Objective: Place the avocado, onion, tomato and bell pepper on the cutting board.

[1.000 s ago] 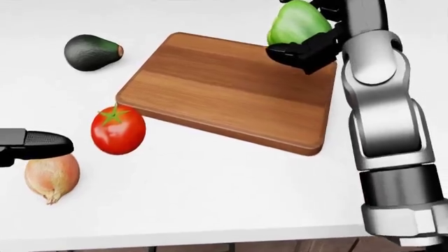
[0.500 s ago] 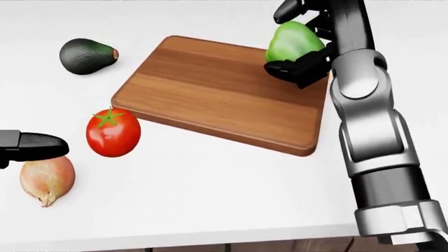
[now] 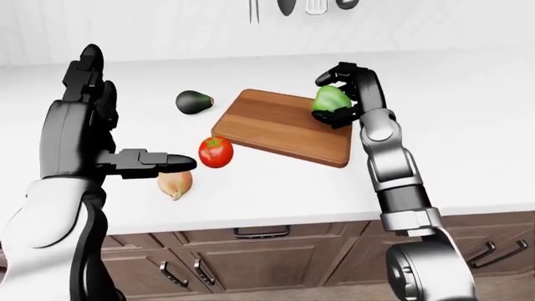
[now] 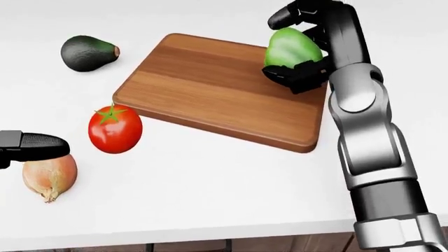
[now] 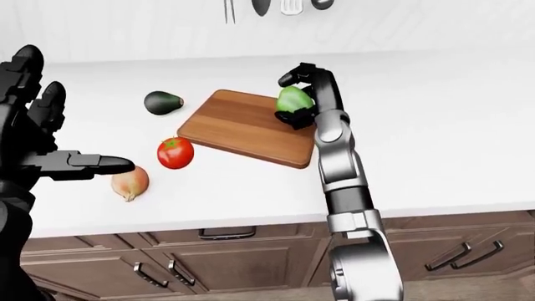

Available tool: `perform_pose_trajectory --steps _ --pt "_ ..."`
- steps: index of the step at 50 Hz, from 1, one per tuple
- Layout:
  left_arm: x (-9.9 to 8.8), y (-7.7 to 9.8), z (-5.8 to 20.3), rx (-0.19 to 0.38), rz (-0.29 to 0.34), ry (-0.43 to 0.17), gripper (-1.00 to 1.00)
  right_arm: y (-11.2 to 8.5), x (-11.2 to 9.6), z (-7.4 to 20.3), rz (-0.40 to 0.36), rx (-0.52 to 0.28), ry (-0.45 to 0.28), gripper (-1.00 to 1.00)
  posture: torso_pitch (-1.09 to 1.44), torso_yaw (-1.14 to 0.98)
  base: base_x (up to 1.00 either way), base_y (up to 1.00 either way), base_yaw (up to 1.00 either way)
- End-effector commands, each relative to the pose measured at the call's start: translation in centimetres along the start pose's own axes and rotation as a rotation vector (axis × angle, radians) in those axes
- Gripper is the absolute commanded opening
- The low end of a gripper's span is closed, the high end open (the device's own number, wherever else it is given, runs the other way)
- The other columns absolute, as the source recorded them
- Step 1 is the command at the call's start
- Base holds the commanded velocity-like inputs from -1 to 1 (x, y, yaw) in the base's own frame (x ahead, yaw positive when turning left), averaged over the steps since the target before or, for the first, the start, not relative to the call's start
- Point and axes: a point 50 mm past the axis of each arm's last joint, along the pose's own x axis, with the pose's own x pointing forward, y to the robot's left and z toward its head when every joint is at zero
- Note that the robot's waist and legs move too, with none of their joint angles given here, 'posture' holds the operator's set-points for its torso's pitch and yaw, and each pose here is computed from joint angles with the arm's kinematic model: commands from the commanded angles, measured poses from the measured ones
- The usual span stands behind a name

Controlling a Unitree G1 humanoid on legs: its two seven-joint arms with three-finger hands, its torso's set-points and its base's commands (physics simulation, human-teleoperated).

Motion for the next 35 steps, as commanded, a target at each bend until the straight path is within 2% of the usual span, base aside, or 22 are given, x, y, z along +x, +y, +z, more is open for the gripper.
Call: perform_pose_trajectory --steps 1,9,14,15,16,20,21,24,35 --pt "-0.2 0.3 1.3 0.013 0.021 -0.076 1.00 -1.2 0.3 2.6 -0.049 0.006 -0.112 -0.22 0.00 0.00 0.00 0.00 0.00" --pt "-0.1 0.4 1.6 0.013 0.022 -0.080 1.00 -1.2 0.2 2.7 -0.042 0.004 -0.112 0.02 0.00 0.00 0.00 0.00 0.00" --pt "-0.2 0.5 1.5 0.012 0.024 -0.080 1.00 -1.0 0.2 2.5 -0.039 0.005 -0.110 0.25 0.00 0.00 0.00 0.00 0.00" --pt "-0.2 0.5 1.4 0.011 0.026 -0.078 1.00 -1.0 0.2 2.5 -0.037 0.004 -0.109 0.33 0.00 0.00 0.00 0.00 0.00" --pt "-0.2 0.5 1.4 0.013 0.026 -0.078 1.00 -1.0 0.2 2.5 -0.036 0.005 -0.109 0.49 0.00 0.00 0.00 0.00 0.00" --pt "-0.3 0.6 1.3 0.010 0.028 -0.077 1.00 -0.9 0.1 2.4 -0.030 0.008 -0.108 0.73 0.00 0.00 0.00 0.00 0.00" --pt "-0.3 0.6 1.3 0.010 0.028 -0.078 1.00 -0.9 0.0 2.4 -0.029 0.007 -0.107 0.74 0.00 0.00 0.00 0.00 0.00" --pt "-0.3 0.5 1.1 0.010 0.027 -0.074 1.00 -0.8 -0.1 2.2 -0.025 0.009 -0.105 0.97 0.00 0.00 0.00 0.00 0.00" --pt "-0.4 0.5 0.9 0.010 0.028 -0.071 1.00 -1.7 -1.2 3.0 -0.025 0.005 -0.128 1.00 0.00 0.00 0.00 0.00 0.00"
